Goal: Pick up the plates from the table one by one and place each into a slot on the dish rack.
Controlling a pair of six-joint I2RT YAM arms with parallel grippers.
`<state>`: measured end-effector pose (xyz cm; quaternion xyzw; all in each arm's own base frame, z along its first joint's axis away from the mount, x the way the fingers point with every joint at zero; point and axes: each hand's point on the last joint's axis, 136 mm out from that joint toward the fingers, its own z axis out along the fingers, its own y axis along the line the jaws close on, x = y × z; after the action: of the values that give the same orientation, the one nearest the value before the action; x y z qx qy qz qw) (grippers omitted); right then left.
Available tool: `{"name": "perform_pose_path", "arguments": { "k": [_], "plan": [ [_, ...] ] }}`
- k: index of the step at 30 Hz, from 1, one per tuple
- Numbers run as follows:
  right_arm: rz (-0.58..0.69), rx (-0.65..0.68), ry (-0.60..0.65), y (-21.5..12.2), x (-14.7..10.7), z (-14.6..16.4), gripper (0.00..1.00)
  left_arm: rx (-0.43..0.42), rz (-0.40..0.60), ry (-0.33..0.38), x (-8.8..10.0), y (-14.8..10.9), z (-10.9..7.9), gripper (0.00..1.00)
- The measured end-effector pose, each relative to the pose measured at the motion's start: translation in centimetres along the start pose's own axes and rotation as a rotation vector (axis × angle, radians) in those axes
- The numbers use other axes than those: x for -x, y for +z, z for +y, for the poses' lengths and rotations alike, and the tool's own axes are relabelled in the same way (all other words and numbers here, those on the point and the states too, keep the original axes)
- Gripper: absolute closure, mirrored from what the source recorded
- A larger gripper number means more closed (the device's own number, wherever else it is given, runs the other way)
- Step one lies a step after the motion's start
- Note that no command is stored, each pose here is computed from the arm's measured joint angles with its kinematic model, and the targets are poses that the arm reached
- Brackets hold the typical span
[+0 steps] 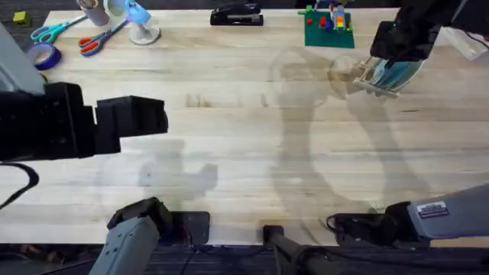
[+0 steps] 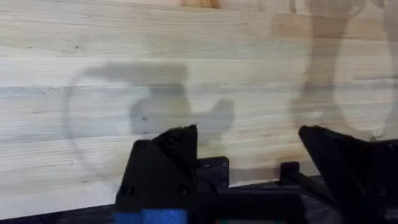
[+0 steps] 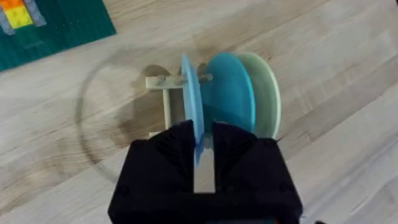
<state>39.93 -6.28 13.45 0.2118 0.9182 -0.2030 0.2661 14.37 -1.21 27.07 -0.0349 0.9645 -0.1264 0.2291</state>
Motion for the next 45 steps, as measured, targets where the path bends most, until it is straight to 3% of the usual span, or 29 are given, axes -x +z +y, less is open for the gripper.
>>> {"name": "perform_pose_path", "arguments": {
  "k": [12, 20, 26, 36, 45],
  "plan": [
    [0.026, -0.058, -0.029, -2.3, -1.0, -2.7, 0.792, 0.0, 0.0, 0.0, 0.0, 0.0, 0.0, 0.008],
    [-0.05, -0.071, 0.003, -8.2, -0.6, -6.8, 0.669, 0.0, 0.0, 0.0, 0.0, 0.0, 0.0, 0.007],
    [-0.182, 0.019, 0.029, -14.0, -0.3, -7.7, 0.541, 0.0, 0.0, 0.0, 0.0, 0.0, 0.0, 0.008],
    [-0.289, 0.21, -0.075, -22.1, -4.9, -9.1, 0.297, 0.0, 0.0, 0.0, 0.0, 0.0, 0.0, 0.008],
    [-0.292, 0.316, 0.002, -24.3, -8.1, -11.2, 0.176, 0.0, 0.0, 0.0, 0.0, 0.0, 0.0, 0.007]
  ]
}}
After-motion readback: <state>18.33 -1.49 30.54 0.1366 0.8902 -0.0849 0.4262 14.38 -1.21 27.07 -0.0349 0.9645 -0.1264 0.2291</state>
